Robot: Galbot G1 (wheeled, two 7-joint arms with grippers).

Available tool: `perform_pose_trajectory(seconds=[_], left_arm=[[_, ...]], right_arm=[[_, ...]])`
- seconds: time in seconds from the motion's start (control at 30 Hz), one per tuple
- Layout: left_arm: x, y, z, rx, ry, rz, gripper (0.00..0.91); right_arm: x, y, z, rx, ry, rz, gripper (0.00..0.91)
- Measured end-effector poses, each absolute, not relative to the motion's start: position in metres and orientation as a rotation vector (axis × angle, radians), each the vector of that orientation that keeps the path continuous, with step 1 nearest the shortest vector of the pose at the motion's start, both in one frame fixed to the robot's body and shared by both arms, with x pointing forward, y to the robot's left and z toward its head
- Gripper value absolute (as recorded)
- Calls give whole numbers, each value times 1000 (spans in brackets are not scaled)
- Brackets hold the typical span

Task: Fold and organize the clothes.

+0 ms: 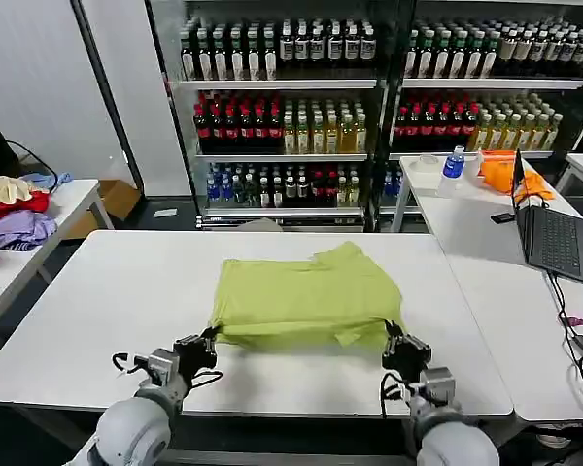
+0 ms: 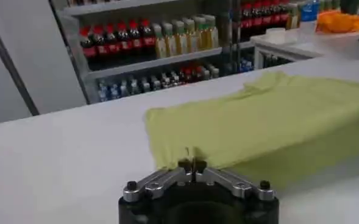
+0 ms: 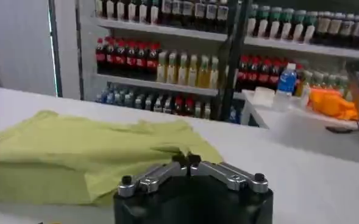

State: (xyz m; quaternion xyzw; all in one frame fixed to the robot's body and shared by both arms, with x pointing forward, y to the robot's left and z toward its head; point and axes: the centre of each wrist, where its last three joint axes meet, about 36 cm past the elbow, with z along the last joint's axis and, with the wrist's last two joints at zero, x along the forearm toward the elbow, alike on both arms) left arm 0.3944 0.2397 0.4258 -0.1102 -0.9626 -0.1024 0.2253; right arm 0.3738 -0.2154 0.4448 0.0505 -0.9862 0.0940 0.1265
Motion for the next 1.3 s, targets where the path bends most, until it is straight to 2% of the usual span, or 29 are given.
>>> perform_pose_trajectory(seconds=[0.23, 0.3, 0.37, 0.4, 0.43, 0.47, 1.03, 1.3], left_arm=[[415, 234, 415, -289, -2644, -300, 30], [420, 234, 412, -286, -2643, -303, 111], [425, 232, 410, -283, -2642, -302, 363], [427, 232, 409, -278, -2645, -302, 645], [429, 231, 409, -274, -2648, -299, 756], [431, 231, 408, -270, -2651, -297, 907], [432, 234, 404, -237, -2694, -250, 907], [427, 237, 394, -224, -2669, -219, 907]], right_arm=[[402, -214, 432, 143, -2890, 350, 0], [408, -213, 429, 139, -2890, 368, 0], [415, -212, 426, 131, -2889, 385, 30], [417, -211, 424, 126, -2887, 394, 574], [420, -210, 423, 123, -2885, 402, 867], [422, -210, 421, 123, -2883, 407, 907], [414, -217, 414, 109, -2884, 400, 907], [403, -226, 408, 52, -2838, 329, 907]])
